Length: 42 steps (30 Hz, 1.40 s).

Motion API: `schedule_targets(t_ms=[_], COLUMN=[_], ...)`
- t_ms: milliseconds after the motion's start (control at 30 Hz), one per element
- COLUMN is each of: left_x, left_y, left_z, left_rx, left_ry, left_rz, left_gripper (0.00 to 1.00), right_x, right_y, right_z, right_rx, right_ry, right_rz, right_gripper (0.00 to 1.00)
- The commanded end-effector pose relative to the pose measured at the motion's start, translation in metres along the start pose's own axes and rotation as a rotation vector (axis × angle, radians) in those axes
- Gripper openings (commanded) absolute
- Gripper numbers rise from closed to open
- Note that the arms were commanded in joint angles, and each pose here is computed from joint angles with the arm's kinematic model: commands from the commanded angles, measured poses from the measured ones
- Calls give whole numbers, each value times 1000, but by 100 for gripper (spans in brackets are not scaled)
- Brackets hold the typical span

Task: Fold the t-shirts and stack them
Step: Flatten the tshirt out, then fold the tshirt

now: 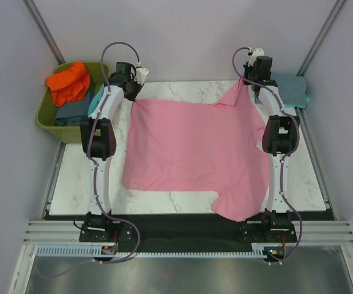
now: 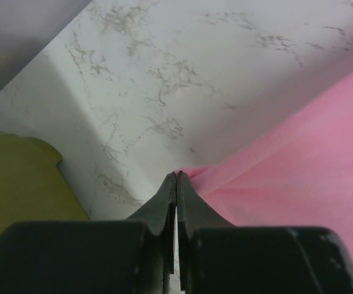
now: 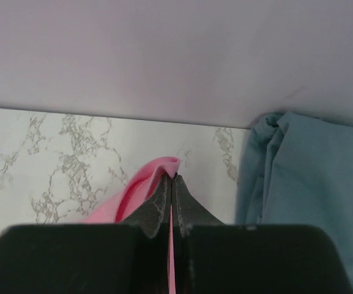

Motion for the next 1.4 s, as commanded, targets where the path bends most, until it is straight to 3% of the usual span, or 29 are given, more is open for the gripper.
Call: schedule_targets(t_ms=[0, 333, 600, 767, 933, 1367], left_x=[-5, -20, -16, 15, 33, 78], left_y=[27, 46, 50, 44, 32, 23], left_z=[-16, -22, -25, -38, -15, -2], left_rx=[38, 38, 66, 55, 21, 63], left_ry=[-95, -159, -167, -191, -92, -80], left_rz=[-124, -191, -236, -172, -106, 16], left_gripper=[2, 2, 2, 2, 2, 2], right_x=[-3, -9, -10, 14, 58, 134], right_y=[-16, -14, -13, -14, -14, 2], right_z=[-29, -49, -49, -71, -79, -52], right_rx=[-2, 10, 5, 33, 57, 12], right_ry=[-121, -228, -235, -239, -179, -23], right_rz=[97, 112, 113, 85, 43, -46], right_gripper=[0, 0, 0, 0, 0, 0])
Point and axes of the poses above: each gripper's point midway between its finger pads, its own x axis back along the fingers, its own y axis along the line the jaws close on, z = x × y, the point moved 8 cm from there along x, back along the fingers, and after that the axes turned 11 degrees about x, right-handed, at the moved point
